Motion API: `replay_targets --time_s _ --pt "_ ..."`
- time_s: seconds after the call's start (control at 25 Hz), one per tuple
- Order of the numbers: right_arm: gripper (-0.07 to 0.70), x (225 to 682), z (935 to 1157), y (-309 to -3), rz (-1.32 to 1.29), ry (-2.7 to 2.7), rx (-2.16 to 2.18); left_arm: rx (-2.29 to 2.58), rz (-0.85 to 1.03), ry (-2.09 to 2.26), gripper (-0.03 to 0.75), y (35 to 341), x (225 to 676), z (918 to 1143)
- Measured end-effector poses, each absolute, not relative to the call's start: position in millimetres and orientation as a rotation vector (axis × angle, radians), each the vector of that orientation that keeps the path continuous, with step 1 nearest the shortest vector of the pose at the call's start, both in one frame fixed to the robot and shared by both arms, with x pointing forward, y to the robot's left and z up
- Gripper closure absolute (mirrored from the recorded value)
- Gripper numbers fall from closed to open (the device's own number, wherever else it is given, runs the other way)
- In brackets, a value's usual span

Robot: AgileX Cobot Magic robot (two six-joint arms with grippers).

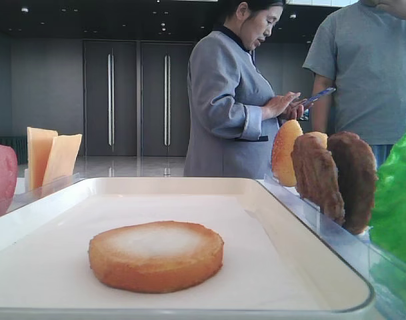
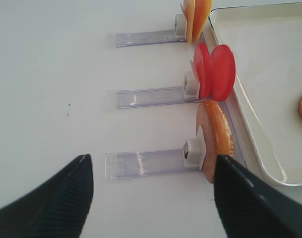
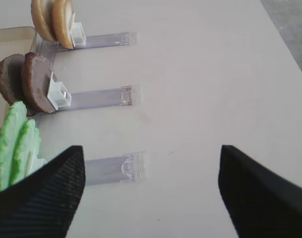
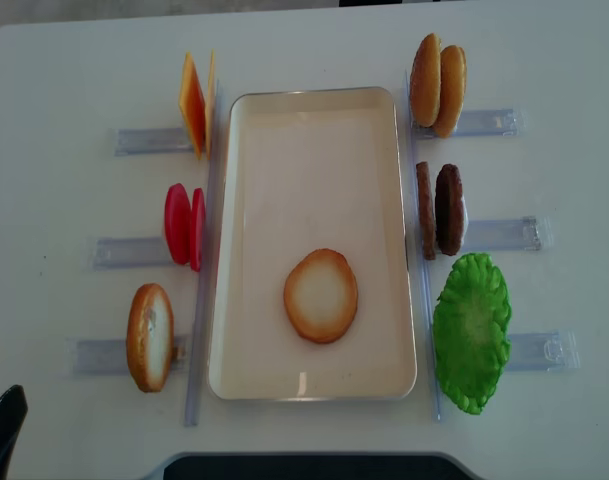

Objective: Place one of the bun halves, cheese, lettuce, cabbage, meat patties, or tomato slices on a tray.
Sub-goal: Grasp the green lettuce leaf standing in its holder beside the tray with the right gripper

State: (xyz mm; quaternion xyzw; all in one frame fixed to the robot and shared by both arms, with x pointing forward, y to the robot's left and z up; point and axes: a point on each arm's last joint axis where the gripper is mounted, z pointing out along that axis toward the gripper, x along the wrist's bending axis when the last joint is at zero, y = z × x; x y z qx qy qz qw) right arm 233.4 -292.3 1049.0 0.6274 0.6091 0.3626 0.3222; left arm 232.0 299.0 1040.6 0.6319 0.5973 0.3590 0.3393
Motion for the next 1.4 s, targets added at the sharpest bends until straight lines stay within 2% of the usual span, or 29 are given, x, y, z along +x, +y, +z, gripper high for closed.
replay_targets --time_s 1.4 --pt "0.103 233.4 1049.0 -292.3 0.952 1.599 1.647 1.645 0.933 1.555 0.140 298.9 232.0 1040.6"
